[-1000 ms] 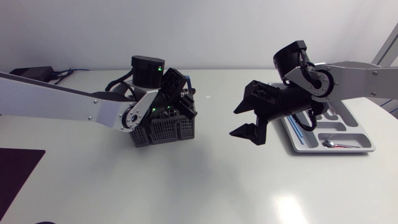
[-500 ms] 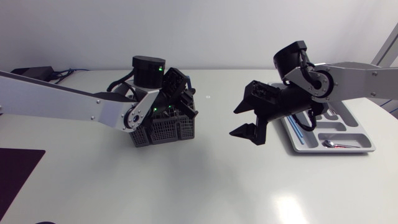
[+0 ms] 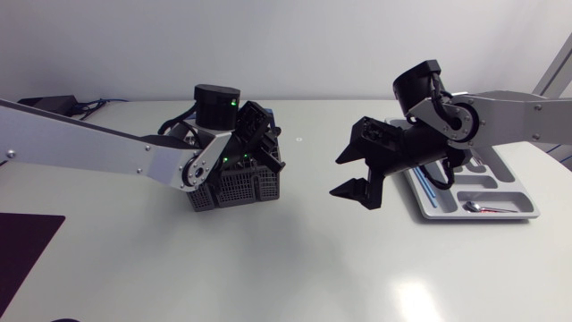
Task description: Unload the cutlery basket into the drawer organizer.
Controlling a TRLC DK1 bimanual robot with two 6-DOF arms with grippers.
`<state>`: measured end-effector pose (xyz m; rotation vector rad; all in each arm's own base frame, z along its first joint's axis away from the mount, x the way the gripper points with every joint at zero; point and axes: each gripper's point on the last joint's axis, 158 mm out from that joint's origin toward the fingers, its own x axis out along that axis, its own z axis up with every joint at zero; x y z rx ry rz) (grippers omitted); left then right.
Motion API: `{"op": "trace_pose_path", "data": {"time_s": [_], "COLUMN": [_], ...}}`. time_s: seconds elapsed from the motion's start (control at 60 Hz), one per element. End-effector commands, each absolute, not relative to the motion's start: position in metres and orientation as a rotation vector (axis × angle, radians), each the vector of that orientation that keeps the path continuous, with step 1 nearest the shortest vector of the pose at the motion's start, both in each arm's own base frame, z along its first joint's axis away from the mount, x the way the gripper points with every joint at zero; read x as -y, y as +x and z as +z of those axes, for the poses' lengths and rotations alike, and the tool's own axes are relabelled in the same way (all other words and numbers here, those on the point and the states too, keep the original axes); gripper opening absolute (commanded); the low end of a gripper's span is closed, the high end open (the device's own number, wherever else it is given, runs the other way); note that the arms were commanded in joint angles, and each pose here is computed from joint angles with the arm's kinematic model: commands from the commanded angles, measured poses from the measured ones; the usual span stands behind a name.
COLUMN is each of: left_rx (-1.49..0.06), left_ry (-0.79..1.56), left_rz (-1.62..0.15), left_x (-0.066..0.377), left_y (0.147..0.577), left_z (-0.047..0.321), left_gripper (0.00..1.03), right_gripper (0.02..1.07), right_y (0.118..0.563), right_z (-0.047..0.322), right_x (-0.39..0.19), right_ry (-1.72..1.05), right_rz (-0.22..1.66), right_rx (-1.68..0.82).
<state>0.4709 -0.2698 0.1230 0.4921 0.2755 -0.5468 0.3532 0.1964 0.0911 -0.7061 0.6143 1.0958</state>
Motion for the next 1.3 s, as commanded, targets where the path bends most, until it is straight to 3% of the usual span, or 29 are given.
{"op": "trace_pose_path", "data": {"time_s": [0.0,0.183,0.5,1.067,1.283], "left_rx": [-0.239,-0.233,-0.240,-0.225,-0.188], "left_ry": [0.502,0.500,0.504,0.497,0.478], "left_rz": [-0.548,-0.548,-0.566,-0.560,-0.556], "left_x": [0.276,0.278,0.280,0.275,0.277], "left_y": [0.479,0.481,0.479,0.475,0.472], "left_z": [0.133,0.135,0.130,0.140,0.159], "left_gripper": [0.23,0.23,0.04,0.04,0.04], "right_gripper": [0.99,0.99,0.99,0.99,0.99], "right_y": [0.346,0.345,0.344,0.340,0.336], "right_z": [0.080,0.079,0.077,0.073,0.071], "right_x": [-0.197,-0.198,-0.199,-0.201,-0.204], "right_ry": [-0.690,-0.690,-0.692,-0.690,-0.695], "right_rz": [1.113,1.118,1.119,1.127,1.137], "right_rx": [-0.642,-0.645,-0.651,-0.660,-0.665]}}
